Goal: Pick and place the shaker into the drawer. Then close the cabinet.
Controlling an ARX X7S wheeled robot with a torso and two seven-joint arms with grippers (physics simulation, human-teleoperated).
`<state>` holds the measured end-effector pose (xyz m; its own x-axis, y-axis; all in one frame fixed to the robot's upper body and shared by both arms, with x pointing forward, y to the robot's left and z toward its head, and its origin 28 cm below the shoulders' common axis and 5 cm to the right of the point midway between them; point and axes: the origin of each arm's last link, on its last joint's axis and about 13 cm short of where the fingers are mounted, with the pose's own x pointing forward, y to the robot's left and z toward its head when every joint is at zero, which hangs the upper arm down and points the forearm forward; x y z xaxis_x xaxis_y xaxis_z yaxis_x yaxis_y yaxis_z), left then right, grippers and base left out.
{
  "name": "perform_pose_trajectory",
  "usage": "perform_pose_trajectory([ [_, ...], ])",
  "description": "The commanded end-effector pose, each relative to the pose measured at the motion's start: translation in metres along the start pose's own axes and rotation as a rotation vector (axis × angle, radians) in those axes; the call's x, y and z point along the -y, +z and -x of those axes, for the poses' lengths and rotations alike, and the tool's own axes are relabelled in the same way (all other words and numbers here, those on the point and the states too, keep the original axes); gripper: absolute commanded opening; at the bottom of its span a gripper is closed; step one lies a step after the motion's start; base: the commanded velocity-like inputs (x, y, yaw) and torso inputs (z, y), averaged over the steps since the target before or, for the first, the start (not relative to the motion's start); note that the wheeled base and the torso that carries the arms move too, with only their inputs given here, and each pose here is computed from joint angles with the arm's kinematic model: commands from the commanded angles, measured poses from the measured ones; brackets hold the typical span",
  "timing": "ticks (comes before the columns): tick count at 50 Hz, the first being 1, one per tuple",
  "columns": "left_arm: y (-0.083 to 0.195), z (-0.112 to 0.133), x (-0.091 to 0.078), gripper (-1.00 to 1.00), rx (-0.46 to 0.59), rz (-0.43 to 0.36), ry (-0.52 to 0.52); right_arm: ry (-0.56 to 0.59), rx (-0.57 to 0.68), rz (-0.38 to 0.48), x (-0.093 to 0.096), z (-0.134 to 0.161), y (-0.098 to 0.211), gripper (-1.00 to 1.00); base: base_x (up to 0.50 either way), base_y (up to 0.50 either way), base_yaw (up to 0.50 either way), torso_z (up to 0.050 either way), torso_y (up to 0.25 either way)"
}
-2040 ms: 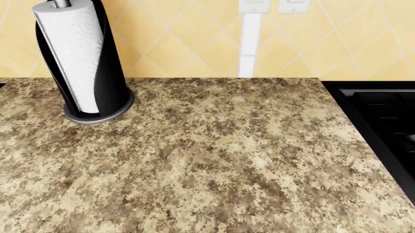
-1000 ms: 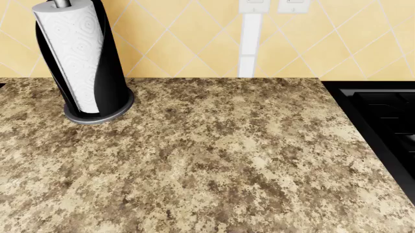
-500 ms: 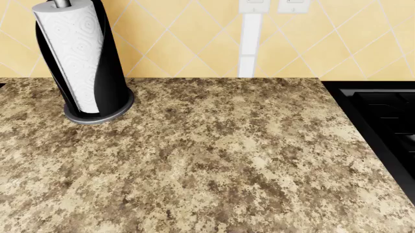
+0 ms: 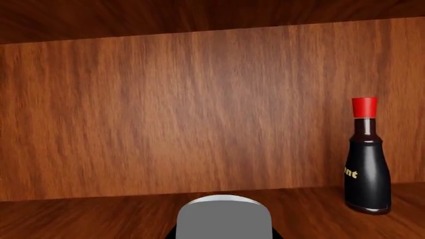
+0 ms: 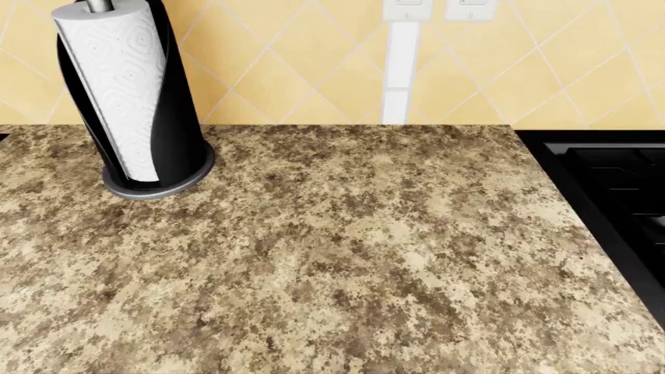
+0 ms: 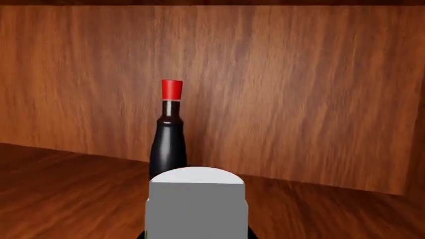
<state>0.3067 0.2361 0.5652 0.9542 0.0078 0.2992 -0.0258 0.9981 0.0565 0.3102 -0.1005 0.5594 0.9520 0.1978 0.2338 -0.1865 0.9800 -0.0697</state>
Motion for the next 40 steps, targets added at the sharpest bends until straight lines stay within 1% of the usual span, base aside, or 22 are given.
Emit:
perform_pose_trajectory([
  [1,0.006,0.003,-0.001,-1.00,0.032,0.020,0.001,0.001,0.220,0.114,0.002,0.006,0.025,-1.00,0.00,0.00,0.00,0.000,0.000],
  [5,0.011,0.004,0.000,-1.00,0.076,0.011,-0.002,-0.033,0.296,0.169,0.003,0.008,0.033,-1.00,0.00,0.00,0.00,0.000,0.000],
  [9,0.020,0.007,0.007,-1.00,0.139,-0.009,-0.024,-0.078,0.345,0.207,0.004,0.010,0.039,-1.00,0.00,0.00,0.00,0.000,0.000],
  [13,0.027,0.010,0.012,-1.00,0.193,-0.013,-0.041,-0.115,0.410,0.205,0.003,0.014,0.045,-1.00,0.00,0.00,0.00,0.000,0.000],
  [15,0.029,0.010,0.013,-1.00,0.207,-0.013,-0.045,-0.112,0.428,0.214,0.003,0.015,0.048,-1.00,0.00,0.00,0.00,0.000,0.000],
  [17,0.030,0.010,0.013,-1.00,0.214,-0.011,-0.046,-0.109,0.448,0.197,0.003,0.016,0.049,-1.00,0.00,0.00,0.00,0.000,0.000],
  [29,0.028,0.010,0.010,-1.00,0.212,-0.005,-0.044,-0.105,0.460,0.204,0.002,0.015,0.050,-1.00,-0.02,0.00,0.00,0.000,0.000],
  [40,0.028,0.010,0.011,-1.00,0.198,-0.005,-0.051,-0.095,0.459,0.214,0.002,0.016,0.050,-1.00,-0.50,0.00,0.00,0.000,0.001],
])
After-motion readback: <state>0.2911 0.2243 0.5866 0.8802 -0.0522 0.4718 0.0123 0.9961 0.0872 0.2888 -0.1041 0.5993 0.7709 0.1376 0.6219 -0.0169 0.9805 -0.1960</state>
